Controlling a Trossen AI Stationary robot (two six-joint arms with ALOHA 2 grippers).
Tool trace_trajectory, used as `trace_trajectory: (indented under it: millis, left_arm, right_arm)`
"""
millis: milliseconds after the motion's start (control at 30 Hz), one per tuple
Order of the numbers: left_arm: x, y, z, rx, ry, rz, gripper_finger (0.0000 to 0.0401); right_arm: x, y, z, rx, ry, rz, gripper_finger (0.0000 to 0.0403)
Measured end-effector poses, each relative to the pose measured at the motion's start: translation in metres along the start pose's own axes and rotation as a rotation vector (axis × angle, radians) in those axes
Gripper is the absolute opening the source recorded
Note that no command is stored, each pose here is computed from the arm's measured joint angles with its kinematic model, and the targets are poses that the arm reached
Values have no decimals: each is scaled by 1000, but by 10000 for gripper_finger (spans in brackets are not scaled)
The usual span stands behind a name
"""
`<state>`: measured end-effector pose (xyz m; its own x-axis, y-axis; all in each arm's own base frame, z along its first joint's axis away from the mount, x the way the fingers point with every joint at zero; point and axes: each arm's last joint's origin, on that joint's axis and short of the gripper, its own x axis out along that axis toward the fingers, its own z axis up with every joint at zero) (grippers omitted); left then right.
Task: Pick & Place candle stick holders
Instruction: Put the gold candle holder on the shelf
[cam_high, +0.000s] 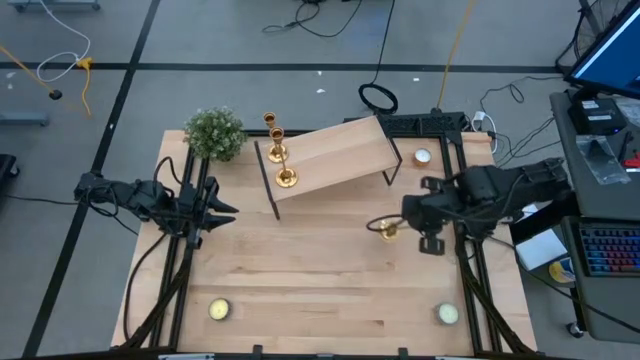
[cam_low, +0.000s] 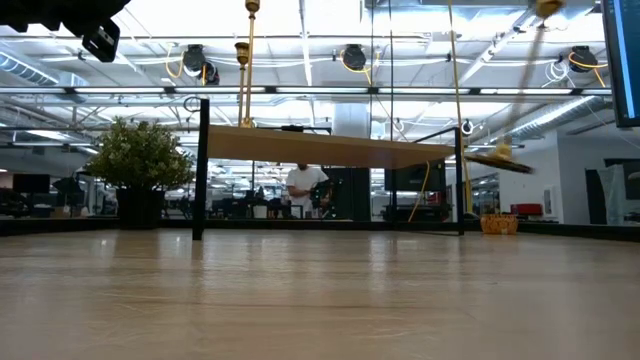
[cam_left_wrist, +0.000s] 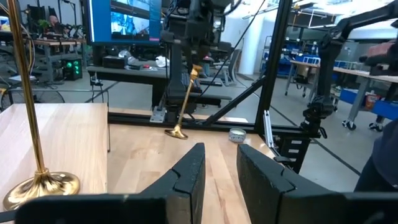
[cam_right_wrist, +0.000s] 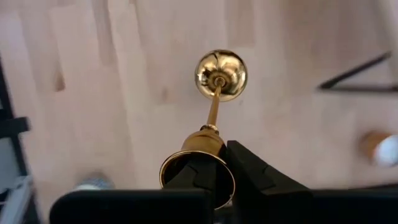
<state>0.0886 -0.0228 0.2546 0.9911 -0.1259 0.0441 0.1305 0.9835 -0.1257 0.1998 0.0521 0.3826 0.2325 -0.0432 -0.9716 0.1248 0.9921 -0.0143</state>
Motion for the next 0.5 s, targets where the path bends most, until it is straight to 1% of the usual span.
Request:
trace_trajectory:
  millis: [200,400,500]
  left_arm:
    - [0,0,0,-23,1,-1,93]
    - [0,0,0,-27,1,-1,93]
    - [0,0,0,-27,2,-1,93]
  right_arm:
    - [-21,-16,37,-74,-113,-84,13]
    - [-44,-35,68,-93,-221,-104,13]
    - [-48,-44,84,-101,-258,-123,13]
